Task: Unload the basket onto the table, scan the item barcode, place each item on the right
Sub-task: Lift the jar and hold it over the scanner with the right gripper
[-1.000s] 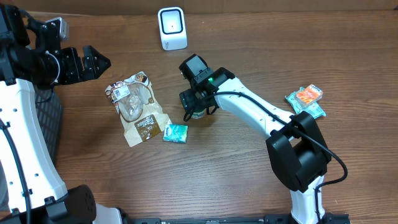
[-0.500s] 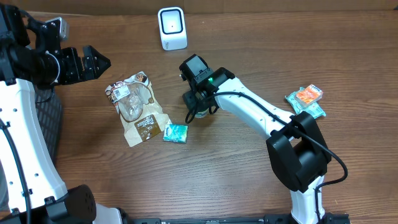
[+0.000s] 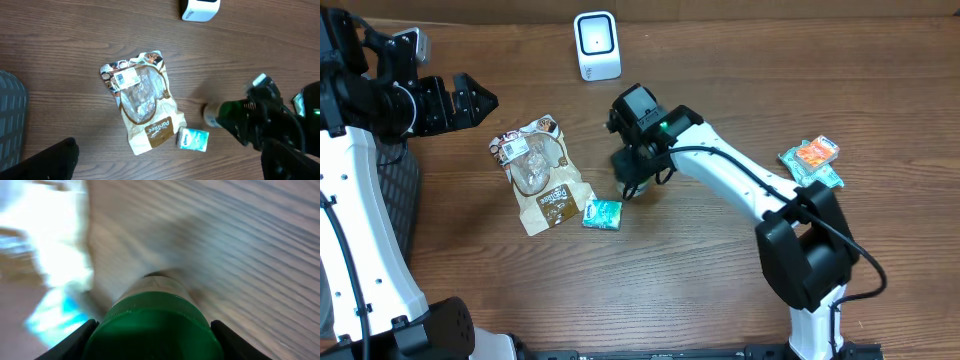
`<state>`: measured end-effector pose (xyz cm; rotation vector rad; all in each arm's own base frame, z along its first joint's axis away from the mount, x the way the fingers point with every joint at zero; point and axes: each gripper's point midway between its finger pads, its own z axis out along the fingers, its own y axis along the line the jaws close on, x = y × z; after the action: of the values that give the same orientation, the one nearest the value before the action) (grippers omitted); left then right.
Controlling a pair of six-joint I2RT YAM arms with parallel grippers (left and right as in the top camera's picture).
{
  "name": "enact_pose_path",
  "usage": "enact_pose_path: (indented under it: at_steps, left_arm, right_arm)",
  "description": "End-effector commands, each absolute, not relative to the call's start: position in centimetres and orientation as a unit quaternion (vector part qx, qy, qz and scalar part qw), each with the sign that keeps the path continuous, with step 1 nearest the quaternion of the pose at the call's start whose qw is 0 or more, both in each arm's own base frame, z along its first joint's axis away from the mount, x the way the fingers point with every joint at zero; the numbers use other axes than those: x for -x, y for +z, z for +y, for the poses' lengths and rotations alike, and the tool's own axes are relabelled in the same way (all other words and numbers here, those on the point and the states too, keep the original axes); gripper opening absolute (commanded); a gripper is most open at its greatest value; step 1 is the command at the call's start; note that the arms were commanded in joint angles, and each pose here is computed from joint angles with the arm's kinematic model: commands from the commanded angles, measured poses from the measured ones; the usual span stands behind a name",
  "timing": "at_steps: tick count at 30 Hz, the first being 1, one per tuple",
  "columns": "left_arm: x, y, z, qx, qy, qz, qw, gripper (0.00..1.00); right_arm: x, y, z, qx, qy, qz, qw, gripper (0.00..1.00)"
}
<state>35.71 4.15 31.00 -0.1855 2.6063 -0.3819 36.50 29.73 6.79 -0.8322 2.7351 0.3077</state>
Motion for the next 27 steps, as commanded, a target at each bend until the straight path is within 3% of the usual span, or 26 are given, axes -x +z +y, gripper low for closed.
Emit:
enact_pose_path:
  at_steps: [1, 5, 12, 27]
  left_arm:
    - [-35.6, 31.8, 4.0, 0.055, -0.139, 0.953, 0.262, 1.00]
    - [-35.6, 31.8, 4.0, 0.055, -0.139, 0.953, 0.262, 1.00]
    - [-35.6, 31.8, 4.0, 0.055, -0.139, 0.953, 0.262, 1.00]
    - [-35.6, 31.8, 4.0, 0.055, -0.139, 0.953, 0.262, 1.00]
  right_arm:
    - [-34.6, 15.6, 32.9, 0.367, 0.265, 0.873, 0.179, 0.49]
    - [-33.0, 22.0, 32.7, 0.394, 0.409, 0.800, 0.193, 0.48]
    - [-32.6, 29.0, 29.1, 0.403, 0.574, 0.678, 0.221, 0.49]
    - [-35.0, 30.9, 25.0, 0.373, 0.603, 0.656, 0.259, 0.44]
